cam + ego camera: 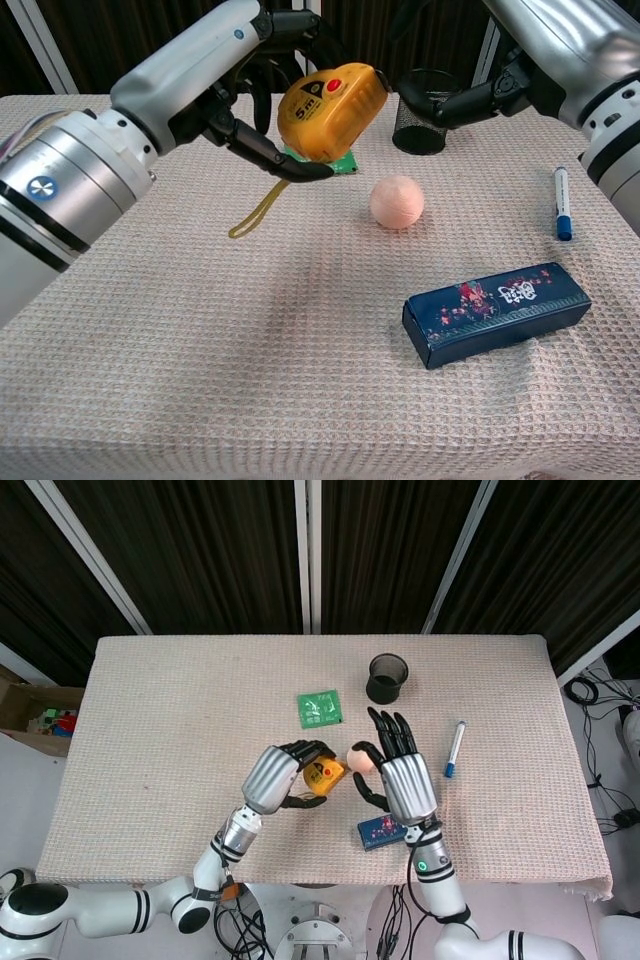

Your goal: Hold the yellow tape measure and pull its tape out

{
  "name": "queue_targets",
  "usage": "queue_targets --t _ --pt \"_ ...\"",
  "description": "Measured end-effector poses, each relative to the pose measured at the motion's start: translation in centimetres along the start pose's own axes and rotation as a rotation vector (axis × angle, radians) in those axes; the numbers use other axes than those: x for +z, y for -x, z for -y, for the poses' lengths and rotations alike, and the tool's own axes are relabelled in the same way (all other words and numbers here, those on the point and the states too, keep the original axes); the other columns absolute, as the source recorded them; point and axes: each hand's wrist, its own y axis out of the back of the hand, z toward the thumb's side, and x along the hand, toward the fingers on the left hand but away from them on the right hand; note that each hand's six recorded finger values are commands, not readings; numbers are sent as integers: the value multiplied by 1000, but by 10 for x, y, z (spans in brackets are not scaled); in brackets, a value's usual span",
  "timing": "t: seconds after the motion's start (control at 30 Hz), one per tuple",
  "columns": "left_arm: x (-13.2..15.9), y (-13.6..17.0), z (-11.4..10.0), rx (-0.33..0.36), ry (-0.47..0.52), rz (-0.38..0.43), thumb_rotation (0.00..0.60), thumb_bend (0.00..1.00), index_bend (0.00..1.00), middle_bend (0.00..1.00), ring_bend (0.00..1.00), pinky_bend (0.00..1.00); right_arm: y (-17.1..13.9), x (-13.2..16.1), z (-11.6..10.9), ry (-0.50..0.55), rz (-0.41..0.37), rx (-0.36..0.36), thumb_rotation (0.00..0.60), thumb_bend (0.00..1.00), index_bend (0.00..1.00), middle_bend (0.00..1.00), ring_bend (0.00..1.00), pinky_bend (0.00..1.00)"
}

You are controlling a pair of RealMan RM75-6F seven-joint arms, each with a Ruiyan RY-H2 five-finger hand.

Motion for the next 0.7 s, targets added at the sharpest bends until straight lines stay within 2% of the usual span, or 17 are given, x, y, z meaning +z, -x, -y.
queue_targets --t 0.7 --pt "0 0 2 3 16 5 600 228 628 617 550 620 6 6 5 35 -7 -10 600 350 436 44 0 0"
